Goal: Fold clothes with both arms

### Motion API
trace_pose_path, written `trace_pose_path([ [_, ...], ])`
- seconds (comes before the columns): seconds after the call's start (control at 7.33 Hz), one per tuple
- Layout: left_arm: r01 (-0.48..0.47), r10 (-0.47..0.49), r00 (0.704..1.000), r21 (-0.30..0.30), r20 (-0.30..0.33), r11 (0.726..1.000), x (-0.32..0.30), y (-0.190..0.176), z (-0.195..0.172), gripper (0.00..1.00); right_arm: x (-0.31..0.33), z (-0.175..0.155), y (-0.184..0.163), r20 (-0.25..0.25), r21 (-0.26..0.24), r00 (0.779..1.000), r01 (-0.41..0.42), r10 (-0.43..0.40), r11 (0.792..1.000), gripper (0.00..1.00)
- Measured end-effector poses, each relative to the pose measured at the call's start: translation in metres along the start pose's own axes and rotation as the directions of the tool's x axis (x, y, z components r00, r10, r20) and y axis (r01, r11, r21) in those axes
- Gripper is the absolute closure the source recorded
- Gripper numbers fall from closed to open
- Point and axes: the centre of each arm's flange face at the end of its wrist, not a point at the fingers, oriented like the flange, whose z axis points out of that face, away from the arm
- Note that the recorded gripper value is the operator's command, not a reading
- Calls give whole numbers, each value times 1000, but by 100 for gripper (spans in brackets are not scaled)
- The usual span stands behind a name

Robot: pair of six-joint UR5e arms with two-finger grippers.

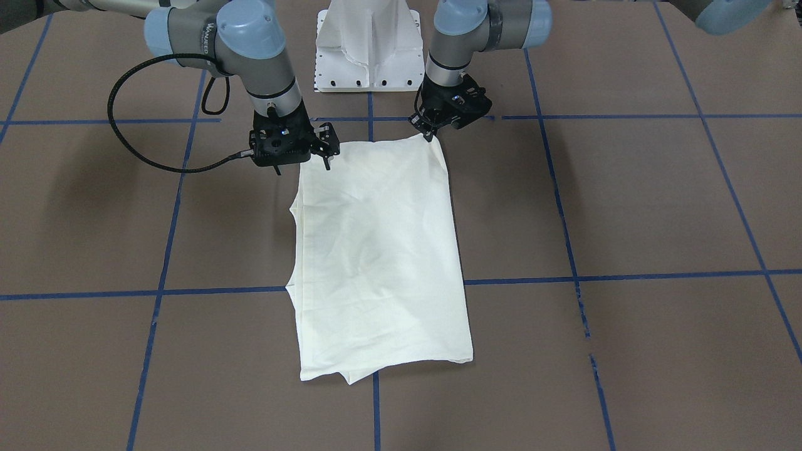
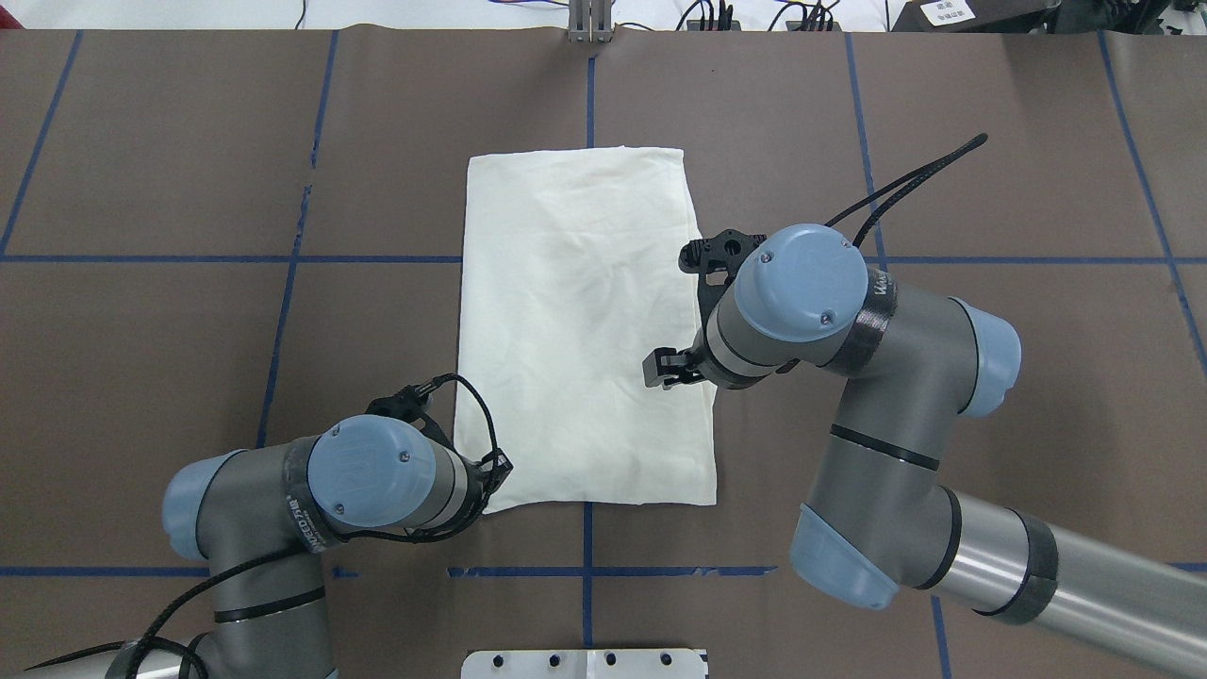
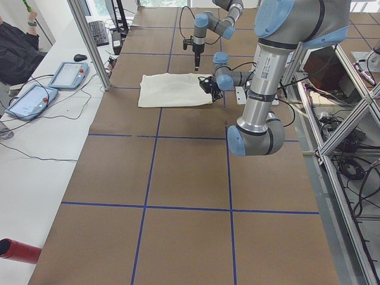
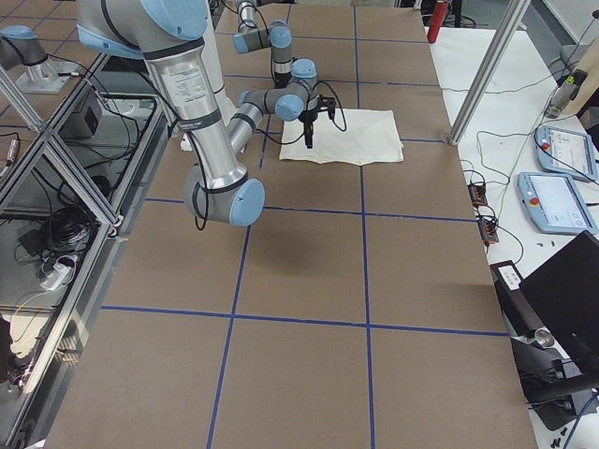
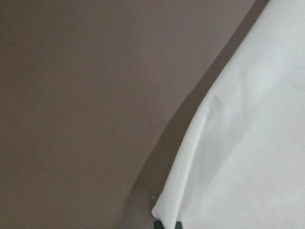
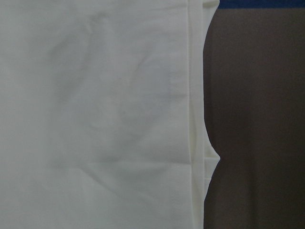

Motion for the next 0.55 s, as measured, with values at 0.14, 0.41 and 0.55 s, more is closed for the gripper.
trace_pose_path([
  [0.14, -16, 16, 1000, -1, 1, 1000, 0, 1, -5, 100, -2, 12, 19, 22, -3, 995, -95, 95, 995, 0],
  [0.41, -32, 32, 999, -1, 3, 999, 0, 1, -6, 100, -5, 39, 46, 7, 12, 968, -251, 251, 968, 0],
  [0.55, -34, 34, 999, -2, 4, 999, 0, 1, -6, 100, -5, 51, 53, -10, 25, 962, -273, 273, 962, 0],
])
